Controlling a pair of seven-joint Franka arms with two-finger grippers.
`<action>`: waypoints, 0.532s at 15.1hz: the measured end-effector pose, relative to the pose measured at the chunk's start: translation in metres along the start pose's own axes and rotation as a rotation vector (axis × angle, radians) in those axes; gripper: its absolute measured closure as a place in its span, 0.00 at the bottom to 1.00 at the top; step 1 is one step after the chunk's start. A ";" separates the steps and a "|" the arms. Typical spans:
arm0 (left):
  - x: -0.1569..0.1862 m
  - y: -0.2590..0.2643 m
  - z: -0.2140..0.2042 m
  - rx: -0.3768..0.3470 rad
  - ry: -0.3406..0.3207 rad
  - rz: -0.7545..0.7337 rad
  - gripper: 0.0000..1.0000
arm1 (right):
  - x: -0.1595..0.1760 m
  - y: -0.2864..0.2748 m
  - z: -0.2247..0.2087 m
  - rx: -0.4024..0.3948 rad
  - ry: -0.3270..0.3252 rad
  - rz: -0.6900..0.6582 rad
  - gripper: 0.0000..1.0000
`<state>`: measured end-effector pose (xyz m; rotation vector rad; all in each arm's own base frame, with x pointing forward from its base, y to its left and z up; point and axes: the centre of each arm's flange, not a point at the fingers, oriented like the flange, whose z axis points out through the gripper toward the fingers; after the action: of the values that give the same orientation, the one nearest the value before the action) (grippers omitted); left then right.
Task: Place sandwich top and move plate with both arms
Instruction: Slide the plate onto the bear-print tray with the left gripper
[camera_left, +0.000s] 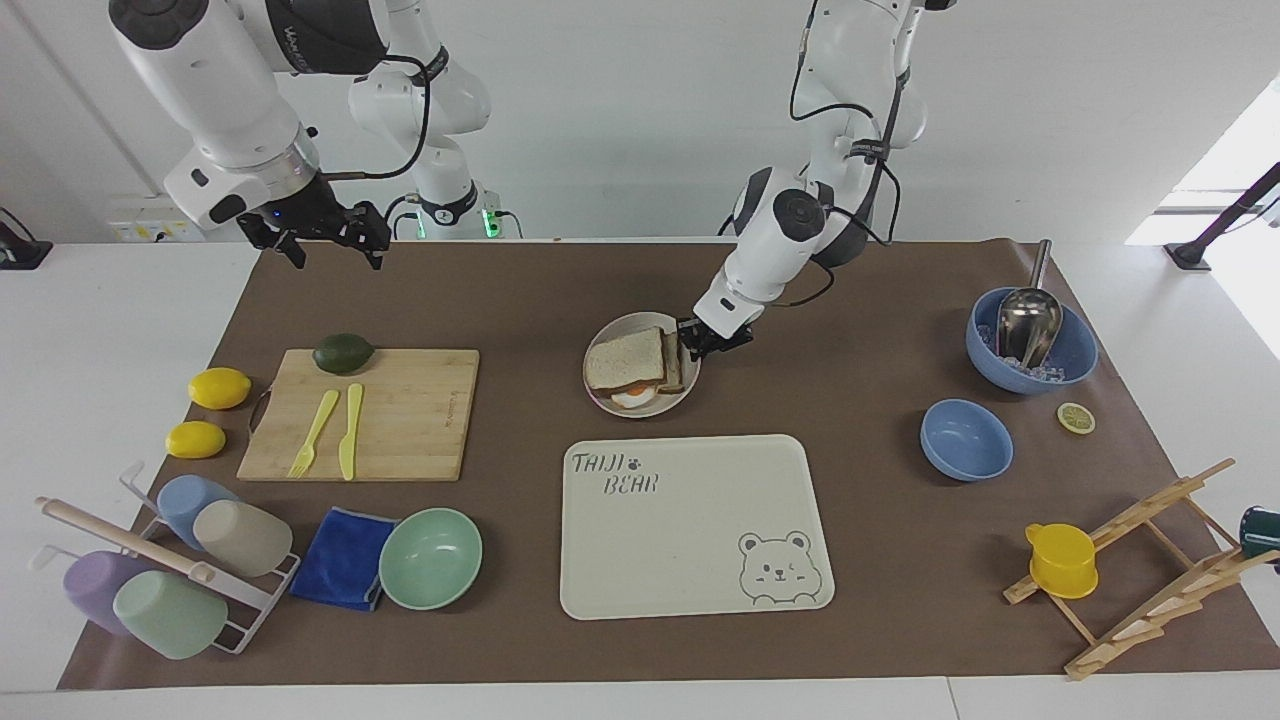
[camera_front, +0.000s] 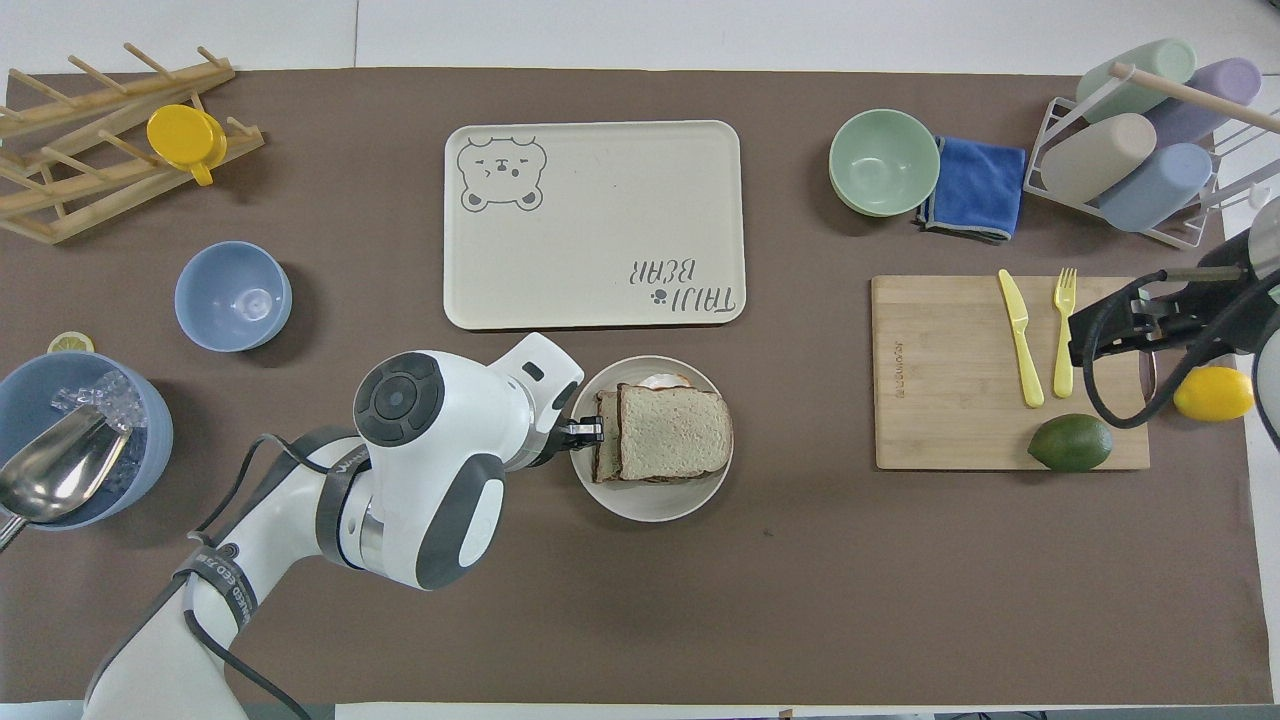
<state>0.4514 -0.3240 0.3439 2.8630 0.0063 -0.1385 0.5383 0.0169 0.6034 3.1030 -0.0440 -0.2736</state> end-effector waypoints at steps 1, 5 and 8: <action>0.003 0.000 -0.005 -0.002 -0.004 -0.002 0.95 | 0.000 0.000 0.000 0.000 0.000 0.000 0.00; 0.017 0.001 -0.030 -0.020 -0.018 -0.019 0.95 | 0.000 0.000 0.000 0.000 0.000 0.000 0.00; 0.032 0.000 -0.052 -0.072 -0.003 -0.054 0.95 | 0.000 0.000 0.000 0.000 0.000 0.000 0.00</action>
<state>0.4879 -0.3097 0.3906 2.7920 0.0862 -0.1495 0.5383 0.0170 0.6035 3.1030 -0.0437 -0.2735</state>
